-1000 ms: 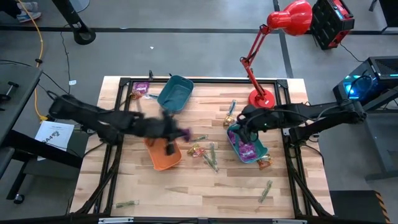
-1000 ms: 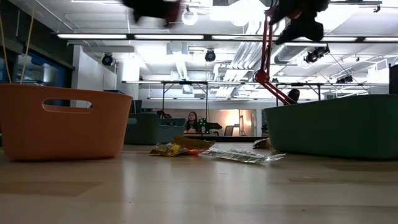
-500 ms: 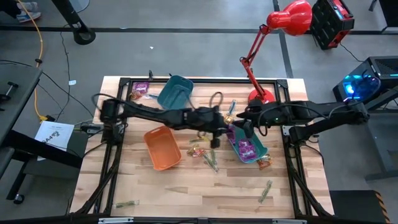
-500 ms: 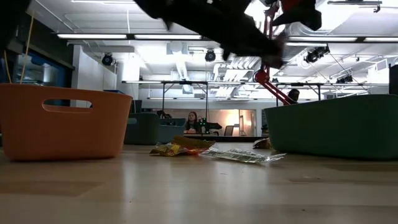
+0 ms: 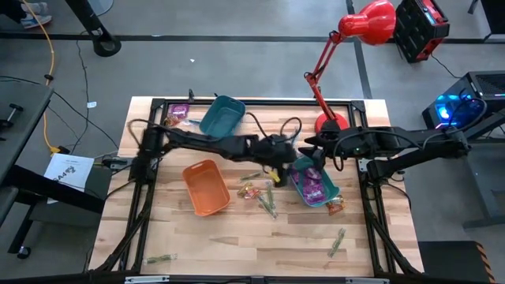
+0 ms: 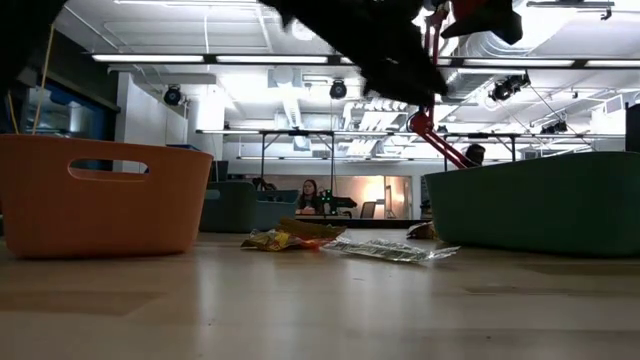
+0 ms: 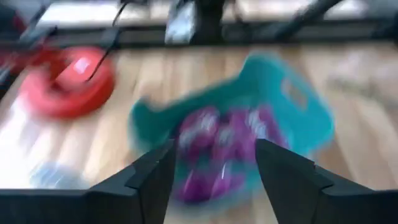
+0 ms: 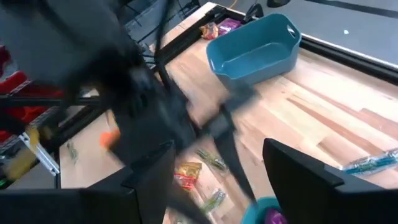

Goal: Sort candy
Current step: Put the purple candy into the green bin

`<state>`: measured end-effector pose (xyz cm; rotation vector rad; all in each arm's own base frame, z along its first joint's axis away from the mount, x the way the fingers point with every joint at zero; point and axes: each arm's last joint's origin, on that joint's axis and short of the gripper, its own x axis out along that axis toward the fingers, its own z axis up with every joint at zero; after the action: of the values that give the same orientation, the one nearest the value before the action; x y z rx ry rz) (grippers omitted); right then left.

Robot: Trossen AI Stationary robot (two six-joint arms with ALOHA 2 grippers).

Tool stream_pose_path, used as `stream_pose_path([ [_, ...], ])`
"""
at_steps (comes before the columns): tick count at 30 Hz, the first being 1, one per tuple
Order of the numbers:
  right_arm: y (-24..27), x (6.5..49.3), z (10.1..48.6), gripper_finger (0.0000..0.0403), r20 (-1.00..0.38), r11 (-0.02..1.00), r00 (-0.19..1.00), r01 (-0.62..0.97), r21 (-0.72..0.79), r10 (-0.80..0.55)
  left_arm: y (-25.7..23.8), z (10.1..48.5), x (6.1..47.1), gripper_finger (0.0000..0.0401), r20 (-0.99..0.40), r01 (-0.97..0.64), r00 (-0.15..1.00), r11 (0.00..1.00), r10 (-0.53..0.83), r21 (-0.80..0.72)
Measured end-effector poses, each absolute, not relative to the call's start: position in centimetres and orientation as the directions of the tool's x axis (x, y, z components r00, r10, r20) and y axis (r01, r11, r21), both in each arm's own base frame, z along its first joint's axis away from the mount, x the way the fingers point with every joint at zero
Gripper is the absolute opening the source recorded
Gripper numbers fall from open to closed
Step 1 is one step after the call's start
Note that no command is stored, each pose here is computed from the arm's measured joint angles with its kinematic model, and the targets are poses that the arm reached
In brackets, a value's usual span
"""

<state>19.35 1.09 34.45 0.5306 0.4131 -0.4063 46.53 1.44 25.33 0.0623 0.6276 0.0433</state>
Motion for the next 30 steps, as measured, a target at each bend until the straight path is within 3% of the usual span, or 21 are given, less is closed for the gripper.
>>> stream_pose_path([
  [4,1.0,19.3,34.5,0.0238,-0.473,0.787,0.837,0.480,0.388,-0.277,5.2,28.0,41.6,0.0223,-0.718,-0.191,0.645,0.965,0.260,0.178],
  [8,1.0,19.3,34.5,0.0238,-0.470,0.789,0.835,0.483,0.380,-0.286,10.0,28.6,35.5,0.0211,-0.726,-0.432,0.559,0.888,0.400,0.157],
  [11,1.0,19.3,34.5,0.0238,-0.469,0.788,0.836,0.484,0.381,-0.286,13.3,28.4,29.6,0.0201,-0.707,-0.659,0.484,0.746,0.516,0.094],
  [15,1.0,19.3,34.5,0.0238,-0.466,0.781,0.836,0.488,0.391,-0.289,16.9,26.5,22.6,0.0193,-0.711,-0.879,0.301,0.475,0.636,0.053],
  [20,0.9,19.4,34.7,0.0238,-0.443,0.769,0.838,0.501,0.397,-0.318,20.3,22.9,17.1,0.0190,-0.784,-0.966,0.103,0.249,0.612,0.068],
  [30,0.9,19.6,34.8,0.0238,-0.424,0.731,0.847,0.506,0.458,-0.321,25.2,16.8,14.4,0.0189,-0.847,-0.996,-0.059,0.027,0.529,0.086],
])
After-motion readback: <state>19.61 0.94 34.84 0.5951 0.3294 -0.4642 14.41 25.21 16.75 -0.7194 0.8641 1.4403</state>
